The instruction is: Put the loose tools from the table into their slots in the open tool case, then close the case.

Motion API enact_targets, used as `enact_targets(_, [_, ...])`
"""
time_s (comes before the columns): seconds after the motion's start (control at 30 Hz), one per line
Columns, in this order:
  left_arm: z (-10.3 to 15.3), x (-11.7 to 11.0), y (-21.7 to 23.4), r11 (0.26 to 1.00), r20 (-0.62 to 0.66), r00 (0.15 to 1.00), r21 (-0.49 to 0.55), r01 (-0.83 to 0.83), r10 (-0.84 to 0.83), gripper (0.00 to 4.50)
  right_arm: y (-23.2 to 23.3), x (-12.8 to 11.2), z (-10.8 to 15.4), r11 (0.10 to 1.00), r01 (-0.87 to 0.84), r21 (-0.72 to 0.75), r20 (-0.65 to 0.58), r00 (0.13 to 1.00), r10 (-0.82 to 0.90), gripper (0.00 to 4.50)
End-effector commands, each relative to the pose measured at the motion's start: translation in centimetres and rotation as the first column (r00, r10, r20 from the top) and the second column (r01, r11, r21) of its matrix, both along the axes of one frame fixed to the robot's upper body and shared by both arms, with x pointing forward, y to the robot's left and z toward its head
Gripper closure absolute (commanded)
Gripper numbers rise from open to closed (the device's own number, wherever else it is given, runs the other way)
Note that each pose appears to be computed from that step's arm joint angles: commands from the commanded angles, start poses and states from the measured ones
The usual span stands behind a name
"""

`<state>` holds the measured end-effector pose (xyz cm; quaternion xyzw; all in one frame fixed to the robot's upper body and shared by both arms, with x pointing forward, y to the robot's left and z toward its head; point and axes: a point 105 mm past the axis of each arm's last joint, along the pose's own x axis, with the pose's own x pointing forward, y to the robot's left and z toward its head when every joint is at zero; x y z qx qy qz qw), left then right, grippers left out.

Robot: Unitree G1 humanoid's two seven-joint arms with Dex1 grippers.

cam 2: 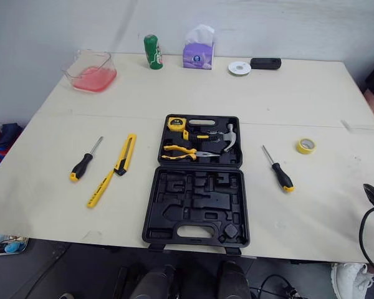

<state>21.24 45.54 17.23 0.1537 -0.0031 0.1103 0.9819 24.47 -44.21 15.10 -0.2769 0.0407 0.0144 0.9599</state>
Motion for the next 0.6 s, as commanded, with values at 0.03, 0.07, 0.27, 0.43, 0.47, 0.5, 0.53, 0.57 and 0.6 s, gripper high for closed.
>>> enact_targets(0.03, [2.0, 0.3, -1.0, 0.999, 0.065, 0.997, 0.037, 0.026, -0.028, 0.0, -0.2, 1.0, 0.6, 0.999, 0.019, 0.042, 0.012, 1.0, -0.019, 0.06])
enact_targets(0.07, [2.0, 0.4, -1.3, 0.999, 0.067, 0.997, 0.041, 0.03, -0.032, 0.0, 0.3, 1.4, 0.6, 0.998, -0.001, 0.059, 0.019, 1.0, 0.0, 0.06])
enact_targets(0.27, [1.9, 2.0, -4.0, 0.994, -0.013, 0.994, -0.005, 0.11, -0.11, 0.0, 4.2, 3.4, 1.5, 0.982, -0.136, 0.128, 0.068, 0.989, 0.128, 0.06])
enact_targets(0.43, [3.3, 3.4, -8.1, 0.947, 0.037, 0.962, -0.166, 0.274, -0.272, 0.0, 9.7, 4.4, 4.2, 0.902, -0.408, 0.142, 0.192, 0.905, 0.379, 0.06])
enact_targets(0.47, [3.5, 3.6, -8.8, 0.931, 0.031, 0.954, -0.213, 0.297, -0.297, 0.0, 11.5, 4.7, 5.6, 0.868, -0.488, 0.094, 0.269, 0.852, 0.45, 0.06])
enact_targets(0.5, [3.5, 3.7, -9.2, 0.922, 0.02, 0.952, -0.242, 0.302, -0.306, 0.0, 12.5, 4.7, 6.4, 0.846, -0.53, 0.054, 0.317, 0.813, 0.489, 0.06])
enact_targets(0.53, [3.4, 3.8, -9.5, 0.917, -0.008, 0.953, -0.277, 0.288, -0.301, 0.0, 13.7, 4.9, 6.5, 0.819, -0.572, 0.048, 0.321, 0.785, 0.529, 0.06])
enact_targets(0.57, [2.7, 3.9, -9.4, 0.917, -0.073, 0.961, -0.325, 0.232, -0.268, 0.0, 14.5, 5.0, 6.5, 0.803, -0.594, 0.043, 0.326, 0.768, 0.551, 0.06])
enact_targets(0.6, [2.2, 3.8, -9.3, 0.916, -0.119, 0.963, -0.354, 0.187, -0.243, 0.0, 15.0, 5.1, 6.3, 0.794, -0.606, 0.048, 0.322, 0.762, 0.562, 0.06])
